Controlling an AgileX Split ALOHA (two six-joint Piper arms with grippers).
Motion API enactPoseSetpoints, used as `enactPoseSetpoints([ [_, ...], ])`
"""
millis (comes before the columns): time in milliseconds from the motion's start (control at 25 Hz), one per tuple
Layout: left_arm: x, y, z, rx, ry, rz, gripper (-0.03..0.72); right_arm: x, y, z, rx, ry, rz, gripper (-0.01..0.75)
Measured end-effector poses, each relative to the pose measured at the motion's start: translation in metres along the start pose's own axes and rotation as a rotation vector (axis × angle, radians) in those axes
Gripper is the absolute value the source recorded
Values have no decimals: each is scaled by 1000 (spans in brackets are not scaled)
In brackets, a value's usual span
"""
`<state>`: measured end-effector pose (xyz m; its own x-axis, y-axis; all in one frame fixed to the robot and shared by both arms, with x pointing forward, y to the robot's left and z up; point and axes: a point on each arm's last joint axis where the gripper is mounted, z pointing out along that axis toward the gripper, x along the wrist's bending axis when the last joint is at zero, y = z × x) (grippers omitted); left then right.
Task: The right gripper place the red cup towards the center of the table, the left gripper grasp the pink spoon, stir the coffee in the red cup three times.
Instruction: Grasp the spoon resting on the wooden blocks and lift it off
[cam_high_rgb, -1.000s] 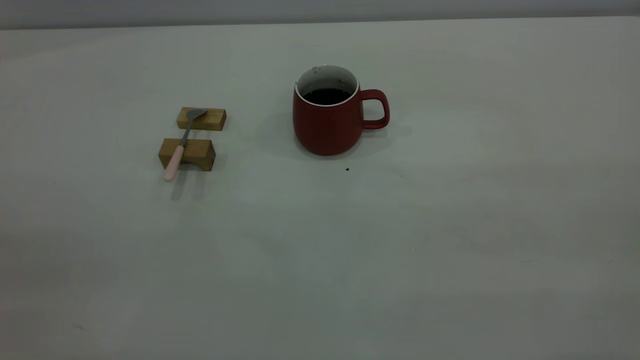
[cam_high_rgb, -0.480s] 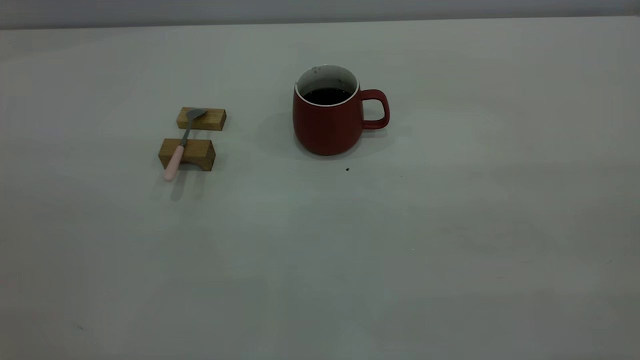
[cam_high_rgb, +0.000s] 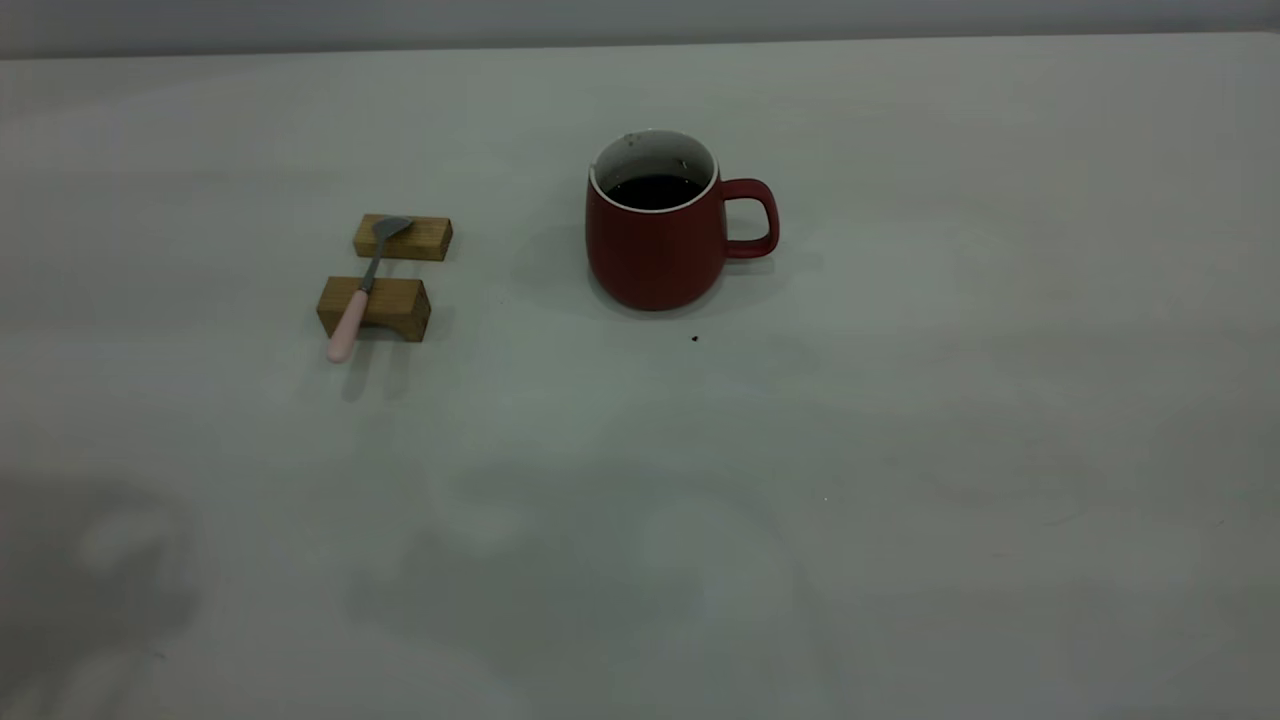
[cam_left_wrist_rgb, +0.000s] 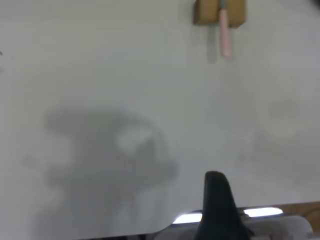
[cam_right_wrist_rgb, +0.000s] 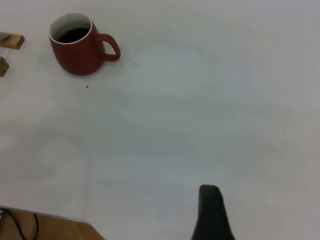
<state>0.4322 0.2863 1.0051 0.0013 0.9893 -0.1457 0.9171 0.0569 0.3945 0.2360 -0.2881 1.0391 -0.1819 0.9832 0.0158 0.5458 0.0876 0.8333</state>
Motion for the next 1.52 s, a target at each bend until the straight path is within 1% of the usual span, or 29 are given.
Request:
enactPoseSetpoints([
  [120,1,23,33,76,5,-18,560,0,0,0,0,0,0,586],
  [200,0,37,55,107,9,-12,560,0,0,0,0,0,0,586],
  [360,-12,60,106,153,8,0,560,0,0,0,0,0,0,586],
  [600,-38,78,176,240,2,42,560,0,0,0,0,0,0,586],
  [720,-43,80,202,276,4,54,560,0,0,0,0,0,0,586],
  [920,-49,84,225,291,3,69,560,0,0,0,0,0,0,586],
  [1120,-50,84,240,309,7,70,560,0,0,0,0,0,0,586],
  [1520,-50,85,246,307,8,70,560,0,0,0,0,-1,0,586],
])
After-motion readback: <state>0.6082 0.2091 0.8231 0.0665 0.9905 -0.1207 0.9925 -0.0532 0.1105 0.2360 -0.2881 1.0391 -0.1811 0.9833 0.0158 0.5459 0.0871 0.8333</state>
